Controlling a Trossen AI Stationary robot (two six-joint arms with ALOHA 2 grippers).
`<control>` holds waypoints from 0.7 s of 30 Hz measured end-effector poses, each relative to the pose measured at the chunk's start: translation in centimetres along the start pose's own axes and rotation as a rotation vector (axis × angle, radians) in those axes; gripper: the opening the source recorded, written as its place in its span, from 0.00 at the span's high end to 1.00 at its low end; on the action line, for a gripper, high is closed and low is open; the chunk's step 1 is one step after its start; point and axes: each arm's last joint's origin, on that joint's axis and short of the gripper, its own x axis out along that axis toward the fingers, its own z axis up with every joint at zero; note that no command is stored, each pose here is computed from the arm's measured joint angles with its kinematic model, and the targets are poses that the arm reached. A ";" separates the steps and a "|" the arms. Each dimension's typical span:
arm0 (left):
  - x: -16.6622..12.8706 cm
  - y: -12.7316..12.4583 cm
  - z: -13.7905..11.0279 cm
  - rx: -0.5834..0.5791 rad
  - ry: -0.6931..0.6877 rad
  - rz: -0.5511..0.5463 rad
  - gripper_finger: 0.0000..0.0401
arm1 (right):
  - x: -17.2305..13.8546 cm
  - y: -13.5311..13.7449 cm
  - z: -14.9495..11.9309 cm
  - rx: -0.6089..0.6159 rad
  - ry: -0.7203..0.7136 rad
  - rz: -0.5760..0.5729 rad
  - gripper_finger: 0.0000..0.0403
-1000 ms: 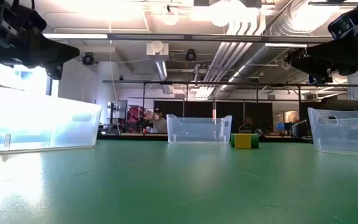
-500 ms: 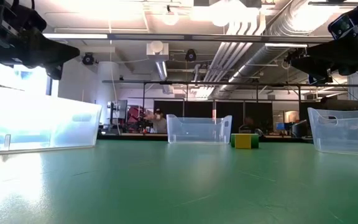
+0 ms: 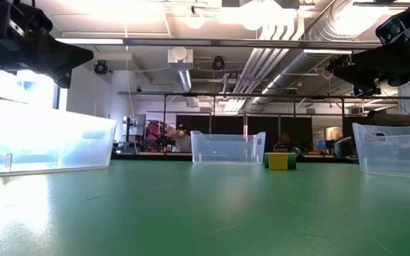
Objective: Sort blocks by size
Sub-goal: Put the green cube block into the top transparent bin
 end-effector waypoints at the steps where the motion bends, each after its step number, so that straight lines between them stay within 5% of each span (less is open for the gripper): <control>1: 0.0 0.0 0.0 -0.034 0.000 -0.001 1.00 | 0.0 0.0 0.0 0.000 0.000 0.000 0.47; 8: 0.1 0.2 0.5 -0.325 -0.067 0.069 1.00 | 0.0 0.0 0.0 0.000 0.000 0.000 0.47; 21: 1.2 -0.9 3.0 -0.137 -0.276 -0.085 1.00 | 0.0 0.0 0.0 0.000 0.000 0.000 0.47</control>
